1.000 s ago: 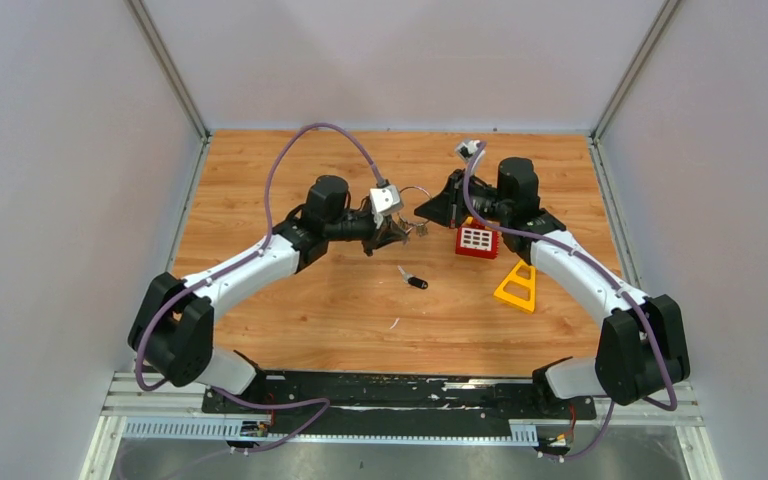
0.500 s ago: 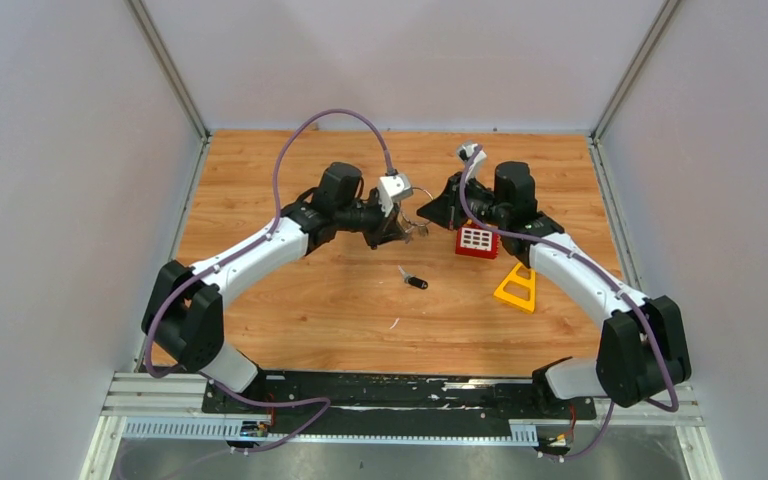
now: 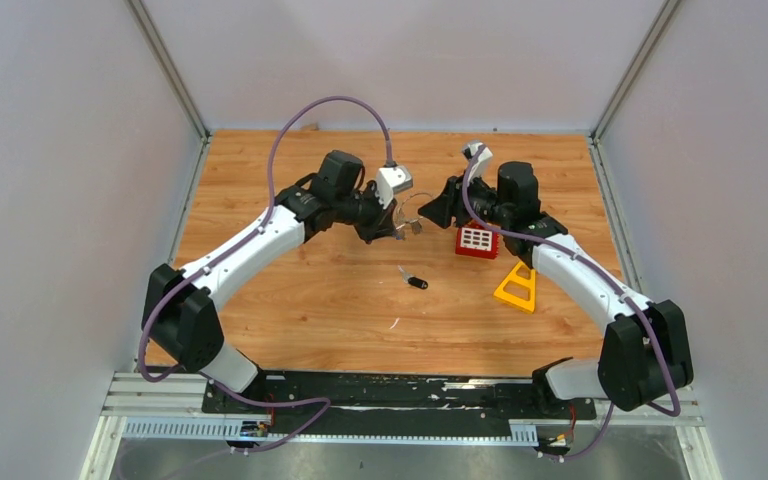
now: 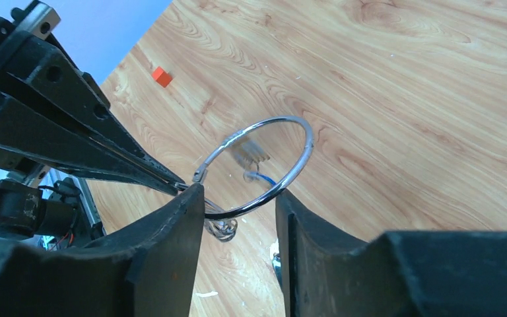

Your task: Put the keys on the keyring

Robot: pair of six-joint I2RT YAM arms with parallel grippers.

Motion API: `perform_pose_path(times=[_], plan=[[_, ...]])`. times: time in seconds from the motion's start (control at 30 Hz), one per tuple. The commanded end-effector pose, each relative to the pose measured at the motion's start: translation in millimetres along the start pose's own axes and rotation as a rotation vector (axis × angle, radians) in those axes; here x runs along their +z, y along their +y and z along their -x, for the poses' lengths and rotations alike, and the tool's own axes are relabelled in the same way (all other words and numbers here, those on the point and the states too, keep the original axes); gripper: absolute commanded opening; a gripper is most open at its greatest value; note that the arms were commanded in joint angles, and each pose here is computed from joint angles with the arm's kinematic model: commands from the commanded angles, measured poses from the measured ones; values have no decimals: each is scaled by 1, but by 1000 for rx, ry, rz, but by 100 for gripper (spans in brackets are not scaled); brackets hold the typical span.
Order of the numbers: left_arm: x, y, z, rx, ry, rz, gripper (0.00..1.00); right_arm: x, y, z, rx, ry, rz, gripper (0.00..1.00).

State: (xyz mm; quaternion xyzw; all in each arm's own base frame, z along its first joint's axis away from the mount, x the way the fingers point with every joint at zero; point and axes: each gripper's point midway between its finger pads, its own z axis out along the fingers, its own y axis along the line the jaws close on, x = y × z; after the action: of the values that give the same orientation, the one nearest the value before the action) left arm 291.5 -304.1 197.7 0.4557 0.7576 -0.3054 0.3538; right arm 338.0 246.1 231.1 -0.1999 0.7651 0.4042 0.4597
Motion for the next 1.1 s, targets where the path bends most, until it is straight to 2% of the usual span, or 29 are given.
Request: perform_pose_path(times=[0.0, 0.23, 0.4, 0.57, 0.8, 1.07], plan=[[-24, 0, 13, 40, 23, 39, 0, -7, 3, 16, -36, -43, -5, 46], [-37, 6, 5, 46, 121, 83, 0, -8, -1, 16, -60, -36, -15, 58], [-47, 6, 9, 39, 135, 109, 0, -8, -2, 15, -71, -27, 1, 62], [-52, 2, 13, 33, 147, 91, 0, -8, 23, 11, -140, -32, 167, 62], [-61, -7, 12, 124, 170, 37, 0, -19, 60, 4, -237, -16, 431, 62], [-66, -37, 12, 178, 168, -137, 0, -32, 81, 5, -344, -14, 559, 57]])
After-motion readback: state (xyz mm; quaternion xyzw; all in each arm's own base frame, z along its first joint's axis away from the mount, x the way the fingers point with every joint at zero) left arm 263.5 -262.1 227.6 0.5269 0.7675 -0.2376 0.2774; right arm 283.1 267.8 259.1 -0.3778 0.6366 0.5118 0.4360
